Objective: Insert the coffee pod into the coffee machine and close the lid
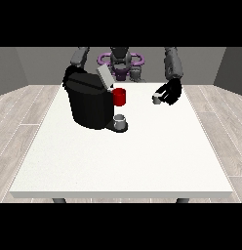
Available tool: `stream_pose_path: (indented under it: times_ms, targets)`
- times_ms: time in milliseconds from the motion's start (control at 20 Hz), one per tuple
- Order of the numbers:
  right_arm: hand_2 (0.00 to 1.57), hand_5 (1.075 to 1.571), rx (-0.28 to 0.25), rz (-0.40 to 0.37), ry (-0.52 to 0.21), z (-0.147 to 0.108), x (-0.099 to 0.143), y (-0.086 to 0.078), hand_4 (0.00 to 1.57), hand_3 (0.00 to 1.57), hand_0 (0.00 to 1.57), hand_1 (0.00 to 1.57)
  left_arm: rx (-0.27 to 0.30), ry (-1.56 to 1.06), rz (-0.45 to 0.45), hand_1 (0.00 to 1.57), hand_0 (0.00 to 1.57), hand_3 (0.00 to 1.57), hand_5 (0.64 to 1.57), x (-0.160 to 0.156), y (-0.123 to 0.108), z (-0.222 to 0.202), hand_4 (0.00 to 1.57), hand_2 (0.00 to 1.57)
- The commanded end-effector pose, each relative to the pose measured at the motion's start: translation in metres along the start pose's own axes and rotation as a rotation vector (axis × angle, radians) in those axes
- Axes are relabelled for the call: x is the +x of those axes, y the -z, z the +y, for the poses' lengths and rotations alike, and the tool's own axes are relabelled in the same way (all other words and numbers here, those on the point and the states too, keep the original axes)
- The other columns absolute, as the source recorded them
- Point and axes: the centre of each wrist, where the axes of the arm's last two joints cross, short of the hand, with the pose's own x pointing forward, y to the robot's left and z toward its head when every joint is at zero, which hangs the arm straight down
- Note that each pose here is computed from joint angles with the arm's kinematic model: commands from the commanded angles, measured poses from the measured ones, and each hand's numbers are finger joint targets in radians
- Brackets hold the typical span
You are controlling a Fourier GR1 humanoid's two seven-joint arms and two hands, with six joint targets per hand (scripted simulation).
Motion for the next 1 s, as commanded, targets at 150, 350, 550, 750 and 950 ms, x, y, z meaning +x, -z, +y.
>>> stream_pose_path:
  times_ms: [150, 350, 550, 750, 950]
  targets:
    - [0.00, 1.571, -0.037, 0.062, -0.005, -0.016, -0.026, 0.002, 0.47, 0.00, 0.00, 0.00, -0.046, 0.007, -0.113, 1.26, 1.26, 1.30, 1.571, 0.051, 0.028, 0.022, 0.53, 1.32]
    - [0.00, 1.571, 0.048, 0.044, -0.005, 0.005, -0.010, 0.000, 0.46, 0.00, 0.00, 0.00, -0.014, 0.003, -0.108, 1.25, 1.25, 1.29, 1.571, 0.051, 0.032, 0.066, 0.56, 1.33]
    - [0.00, 1.571, 0.093, -0.005, 0.002, 0.021, -0.010, -0.004, 0.49, 0.00, 0.00, 0.00, 0.011, -0.039, -0.096, 1.27, 1.27, 1.29, 1.571, 0.067, 0.042, 0.086, 0.55, 1.34]
    - [0.00, 1.571, 0.035, 0.030, 0.029, 0.010, -0.012, 0.006, 0.50, 0.00, 0.00, 0.00, -0.013, -0.013, -0.131, 1.25, 1.25, 1.28, 1.571, 0.098, 0.052, 0.060, 0.54, 1.33]
    - [0.00, 1.571, 0.098, -0.049, 0.016, 0.032, 0.019, 0.014, 0.52, 0.00, 0.00, 0.00, 0.104, 0.023, -0.127, 1.02, 1.02, 1.23, 1.571, 0.107, 0.053, 0.129, 0.50, 1.21]
